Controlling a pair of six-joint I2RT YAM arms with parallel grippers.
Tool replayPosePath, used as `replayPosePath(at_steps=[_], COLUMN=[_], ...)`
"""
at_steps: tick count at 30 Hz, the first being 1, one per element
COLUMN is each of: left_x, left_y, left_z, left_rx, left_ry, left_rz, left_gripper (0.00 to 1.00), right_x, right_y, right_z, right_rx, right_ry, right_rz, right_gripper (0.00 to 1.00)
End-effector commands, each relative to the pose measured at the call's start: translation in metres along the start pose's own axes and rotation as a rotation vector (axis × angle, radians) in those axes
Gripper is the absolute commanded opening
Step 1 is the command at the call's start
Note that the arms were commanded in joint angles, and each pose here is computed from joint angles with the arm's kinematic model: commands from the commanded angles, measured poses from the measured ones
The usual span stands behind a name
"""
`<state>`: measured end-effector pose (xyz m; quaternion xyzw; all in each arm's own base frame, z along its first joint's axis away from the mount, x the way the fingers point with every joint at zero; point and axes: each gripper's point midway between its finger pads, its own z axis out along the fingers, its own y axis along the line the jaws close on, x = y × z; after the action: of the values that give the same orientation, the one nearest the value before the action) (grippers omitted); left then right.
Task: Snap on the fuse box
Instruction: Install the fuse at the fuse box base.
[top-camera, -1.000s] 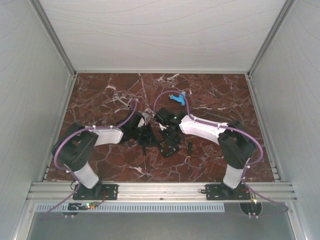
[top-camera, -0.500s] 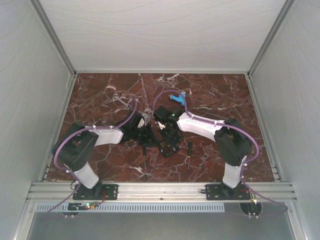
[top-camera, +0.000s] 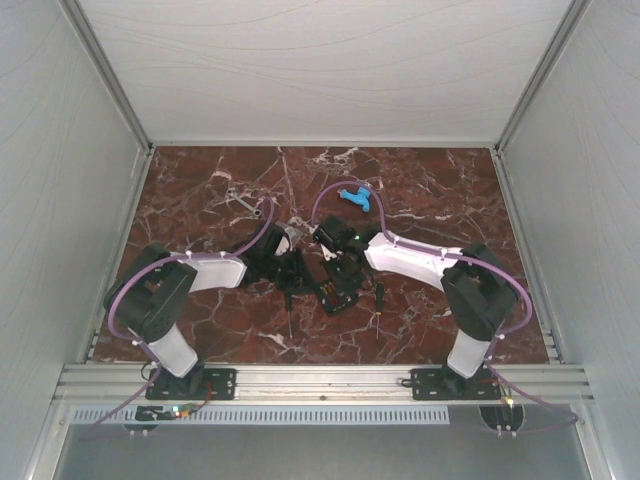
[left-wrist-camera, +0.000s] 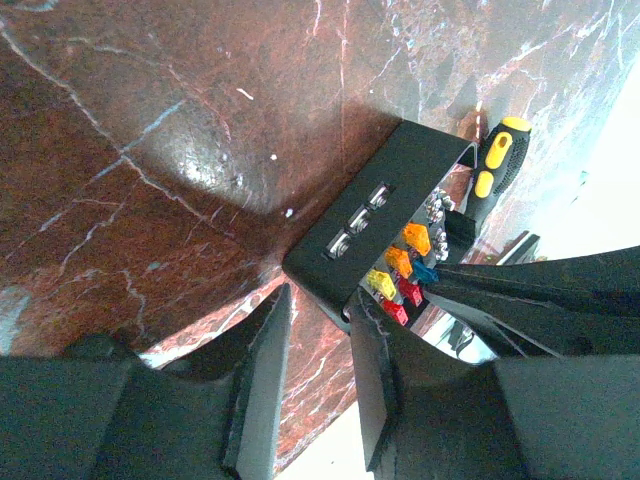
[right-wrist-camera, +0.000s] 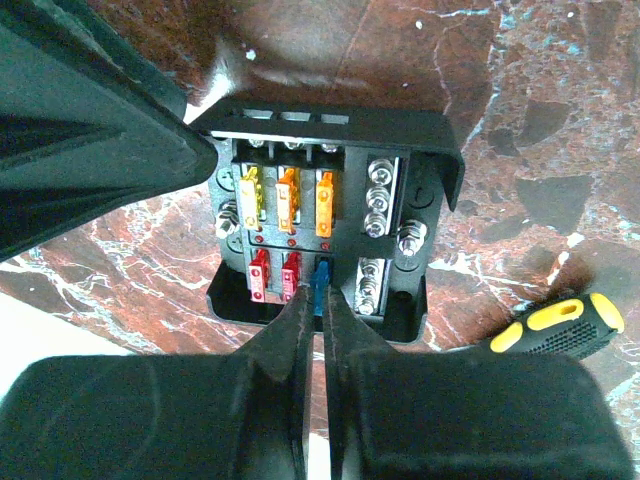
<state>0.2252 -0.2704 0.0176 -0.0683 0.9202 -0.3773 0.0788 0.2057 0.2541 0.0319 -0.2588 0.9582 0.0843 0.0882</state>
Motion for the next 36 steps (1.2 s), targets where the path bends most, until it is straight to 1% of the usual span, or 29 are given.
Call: replayPosePath(at_steps=[1,4,9,14,18,22,24,29,33,36], left_x=[0.0,0.0,-0.001,-0.002,-0.002,-0.002,-0.002,-0.003,-0.004,-0.004], left_y=[0.004,0.003,0.001,0.0,0.0,-0.001,0.0,-0.001,-0.001,0.0], left_z=[0.002,0.002,0.002,0.002,0.001,0.0,0.0,0.0,-0.001,0.0], left_rx=[-0.006,-0.003,0.002,0.006,0.007,0.007,0.005,0.002,0.0,-0.001], left_ry=[-0.002,-0.003,-0.007,-0.008,-0.011,-0.016,-0.017,-0.02,-0.021,-0.021], left_rz=[-0.007,-0.004,-0.001,0.0,0.003,0.004,0.002,0.0,0.0,-0.003], left_gripper=[0.3,0.3,0.29,0.29,0.29,0.29,0.29,0.29,0.3,0.3], right_x=[0.061,0.04,0.01,0.0,-0.002,-0.016,-0.021,-0.025,-0.025,-0.024], right_y=[-0.038,-0.036,-0.038,-0.038,-0.03,-0.008,0.0,0.01,0.013,0.013], right_z=[0.036,0.04,0.053,0.055,0.04,0.011,-0.002,-0.025,-0.037,-0.037], right_rx=[0.159,0.155,0.168,0.168,0.135,0.035,0.008,-0.012,-0.019,-0.02], right_ry=[0.249,0.203,0.172,0.153,0.108,-0.007,-0.057,-0.126,-0.157,-0.155], right_rz=[-0.019,-0.017,-0.015,-0.005,-0.024,-0.035,-0.045,-0.05,-0.05,-0.046], right_gripper=[0.0,0.0,0.0,0.0,0.0,0.0,0.07,0.15,0.18,0.17])
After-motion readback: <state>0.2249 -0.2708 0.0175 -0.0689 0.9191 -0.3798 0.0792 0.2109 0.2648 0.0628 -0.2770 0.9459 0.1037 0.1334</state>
